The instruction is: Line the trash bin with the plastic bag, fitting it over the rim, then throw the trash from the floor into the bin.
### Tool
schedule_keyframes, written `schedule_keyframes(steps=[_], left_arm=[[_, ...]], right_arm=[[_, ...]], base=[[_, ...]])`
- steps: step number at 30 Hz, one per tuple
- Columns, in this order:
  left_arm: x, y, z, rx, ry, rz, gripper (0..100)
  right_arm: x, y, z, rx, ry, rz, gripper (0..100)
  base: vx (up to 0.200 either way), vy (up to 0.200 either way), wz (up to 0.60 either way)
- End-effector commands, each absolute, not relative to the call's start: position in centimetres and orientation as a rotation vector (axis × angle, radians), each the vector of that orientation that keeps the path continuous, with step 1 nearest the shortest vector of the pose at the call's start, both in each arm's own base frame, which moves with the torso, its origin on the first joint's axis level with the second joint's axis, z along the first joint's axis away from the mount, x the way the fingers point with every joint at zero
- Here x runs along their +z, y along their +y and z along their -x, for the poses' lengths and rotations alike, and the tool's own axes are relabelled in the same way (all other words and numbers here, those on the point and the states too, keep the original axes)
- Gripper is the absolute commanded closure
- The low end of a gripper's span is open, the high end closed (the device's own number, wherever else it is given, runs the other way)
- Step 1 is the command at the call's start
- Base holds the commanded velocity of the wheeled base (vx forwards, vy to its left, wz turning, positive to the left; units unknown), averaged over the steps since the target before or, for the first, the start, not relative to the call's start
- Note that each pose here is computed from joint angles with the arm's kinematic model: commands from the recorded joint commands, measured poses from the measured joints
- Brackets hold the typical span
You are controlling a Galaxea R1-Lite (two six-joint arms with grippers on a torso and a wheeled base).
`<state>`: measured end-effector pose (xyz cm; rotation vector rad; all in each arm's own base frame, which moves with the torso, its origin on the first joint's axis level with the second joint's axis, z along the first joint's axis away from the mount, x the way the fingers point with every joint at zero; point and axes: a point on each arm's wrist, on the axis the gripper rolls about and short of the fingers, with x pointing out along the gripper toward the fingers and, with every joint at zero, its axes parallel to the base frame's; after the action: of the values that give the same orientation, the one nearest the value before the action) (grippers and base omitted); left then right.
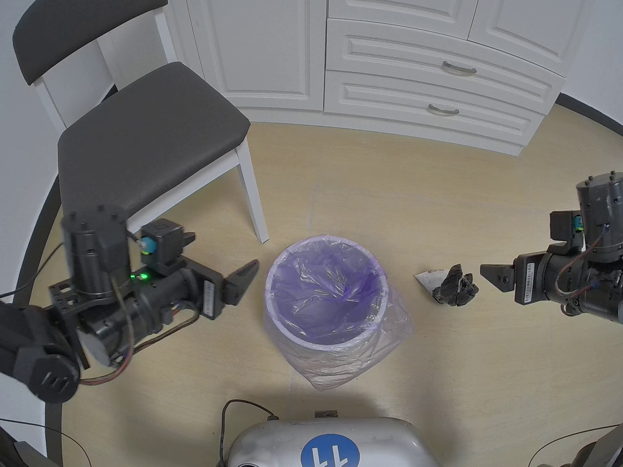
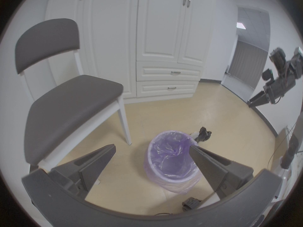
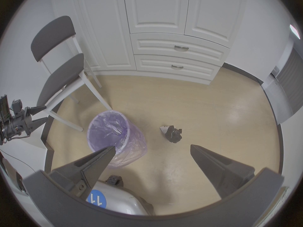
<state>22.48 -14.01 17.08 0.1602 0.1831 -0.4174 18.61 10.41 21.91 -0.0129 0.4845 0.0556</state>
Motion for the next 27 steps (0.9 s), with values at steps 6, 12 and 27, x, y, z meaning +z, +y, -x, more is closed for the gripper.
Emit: schedule_keyframes(steps=[6,12,27], left_arm=[[21.1,-6.6,-16.7,-0.237,0.105,-0.043,0],[22.6,-5.1,-14.5,-0.203,0.109,-0.037,0],[21.4,-5.1,-14.6,-0.216,0.167,-0.003,0]], right_arm=[[23.3,5.9,-12.5,0.036,0.349,-0.072,0],[23.0,4.2,-11.2,-0.008,0.335,-0.051,0],[18.7,4.8,-20.6,-0.142,0.472,-0.031,0]], base=[[0.0,0.0,0.0],[0.0,0.0,0.0],[0.0,0.0,0.0]])
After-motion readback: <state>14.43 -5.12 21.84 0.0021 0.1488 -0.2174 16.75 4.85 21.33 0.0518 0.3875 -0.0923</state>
